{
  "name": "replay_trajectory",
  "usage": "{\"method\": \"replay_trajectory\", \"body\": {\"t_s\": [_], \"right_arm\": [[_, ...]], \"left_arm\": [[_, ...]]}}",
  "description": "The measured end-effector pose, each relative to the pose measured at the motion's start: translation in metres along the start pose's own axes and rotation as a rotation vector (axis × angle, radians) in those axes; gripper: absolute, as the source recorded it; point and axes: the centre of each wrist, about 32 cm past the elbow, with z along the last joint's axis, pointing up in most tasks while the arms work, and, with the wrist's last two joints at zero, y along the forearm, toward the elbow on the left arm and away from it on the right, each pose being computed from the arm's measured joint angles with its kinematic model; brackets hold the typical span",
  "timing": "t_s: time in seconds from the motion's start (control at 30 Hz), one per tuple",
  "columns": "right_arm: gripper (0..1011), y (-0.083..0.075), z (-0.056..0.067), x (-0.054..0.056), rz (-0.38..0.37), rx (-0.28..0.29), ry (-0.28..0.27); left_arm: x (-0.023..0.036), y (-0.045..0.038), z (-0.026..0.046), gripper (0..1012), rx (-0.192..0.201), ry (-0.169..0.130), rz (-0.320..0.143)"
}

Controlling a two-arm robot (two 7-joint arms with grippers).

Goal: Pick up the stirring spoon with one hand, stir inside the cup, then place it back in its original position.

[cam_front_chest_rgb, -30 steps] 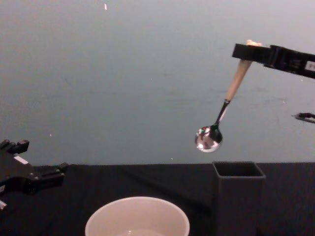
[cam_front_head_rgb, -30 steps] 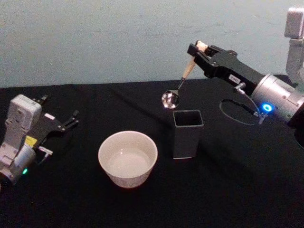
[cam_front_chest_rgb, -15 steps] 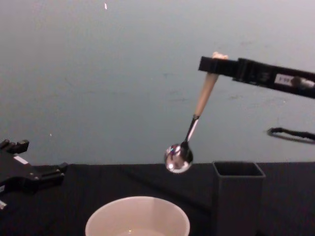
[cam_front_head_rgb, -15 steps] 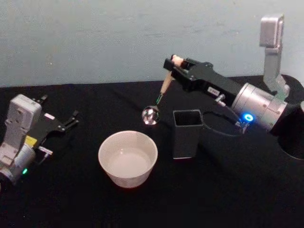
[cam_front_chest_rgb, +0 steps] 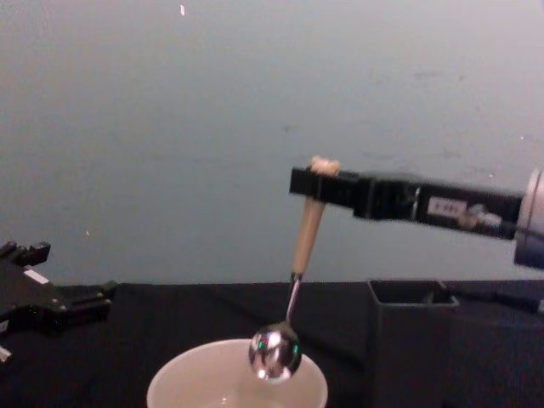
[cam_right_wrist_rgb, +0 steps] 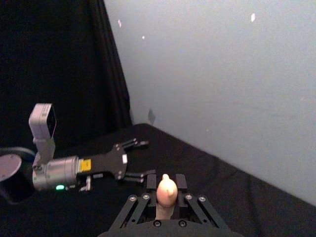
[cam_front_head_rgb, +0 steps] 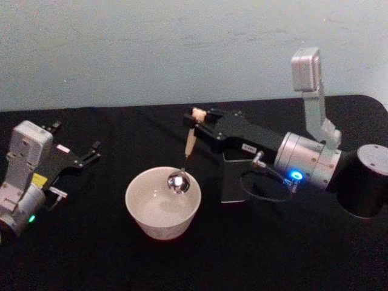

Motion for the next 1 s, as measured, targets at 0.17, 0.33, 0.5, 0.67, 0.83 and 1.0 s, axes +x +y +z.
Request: {"method": "replay_trajectory", "body": {"t_s": [0.17, 0.33, 0.5, 0.67, 0.83, 1.0], "right_arm": [[225, 0.006, -0.011, 0.0, 0.03, -0.036, -0.007], [225, 0.009, -0.018, -0.001, 0.048, -0.056, -0.016], [225, 0.013, -0.024, -0.002, 0.062, -0.076, -0.029], [225, 0.016, -0.028, -0.005, 0.08, -0.091, -0.04], [225, 0.02, -0.029, -0.009, 0.101, -0.101, -0.049], [225, 0.025, -0.031, -0.014, 0.122, -0.107, -0.057]], "left_arm": [[0.0, 0.0, 0.0, 1001, 0.0, 0.0, 0.0], [0.0, 0.0, 0.0, 1001, 0.0, 0.0, 0.0], [0.0, 0.0, 0.0, 1001, 0.0, 0.0, 0.0], [0.0, 0.0, 0.0, 1001, 0.0, 0.0, 0.0], [0.0, 0.0, 0.0, 1002, 0.0, 0.0, 0.0], [0.0, 0.0, 0.0, 1001, 0.0, 0.0, 0.0]]}}
